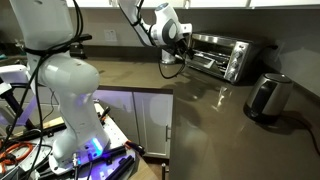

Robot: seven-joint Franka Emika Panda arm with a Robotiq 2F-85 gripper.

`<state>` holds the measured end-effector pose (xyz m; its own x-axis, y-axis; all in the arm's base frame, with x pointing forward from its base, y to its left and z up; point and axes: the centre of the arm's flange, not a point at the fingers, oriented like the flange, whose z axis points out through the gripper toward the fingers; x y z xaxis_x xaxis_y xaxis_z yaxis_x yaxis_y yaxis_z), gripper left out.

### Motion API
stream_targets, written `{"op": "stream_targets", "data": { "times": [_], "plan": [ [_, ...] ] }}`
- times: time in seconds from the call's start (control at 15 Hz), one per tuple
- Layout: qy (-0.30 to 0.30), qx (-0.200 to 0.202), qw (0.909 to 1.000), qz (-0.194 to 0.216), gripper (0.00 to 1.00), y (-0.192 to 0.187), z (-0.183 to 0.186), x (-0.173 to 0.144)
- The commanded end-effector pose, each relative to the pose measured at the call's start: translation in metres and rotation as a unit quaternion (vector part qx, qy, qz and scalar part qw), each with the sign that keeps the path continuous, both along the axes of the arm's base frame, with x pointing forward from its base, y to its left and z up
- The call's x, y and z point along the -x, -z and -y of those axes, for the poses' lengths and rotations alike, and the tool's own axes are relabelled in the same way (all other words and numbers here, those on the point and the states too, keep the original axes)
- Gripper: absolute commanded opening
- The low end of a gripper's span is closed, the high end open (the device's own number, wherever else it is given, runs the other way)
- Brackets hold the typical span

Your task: Open the mini oven door

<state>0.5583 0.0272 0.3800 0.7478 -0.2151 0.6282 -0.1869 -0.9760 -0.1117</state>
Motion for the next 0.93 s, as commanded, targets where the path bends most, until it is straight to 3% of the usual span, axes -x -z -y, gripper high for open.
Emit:
{"op": "stream_targets", "data": {
  "times": [0.0,0.53,0.87],
  "plan": [
    [0.029,0.009,0.9995,0.002,1.0,-0.015,-0.012,0.021],
    [0.053,0.006,0.9985,-0.011,1.0,-0.025,-0.011,0.027],
    [0.041,-0.011,0.9986,-0.031,1.0,-0.013,-0.022,0.028]
  ]
}}
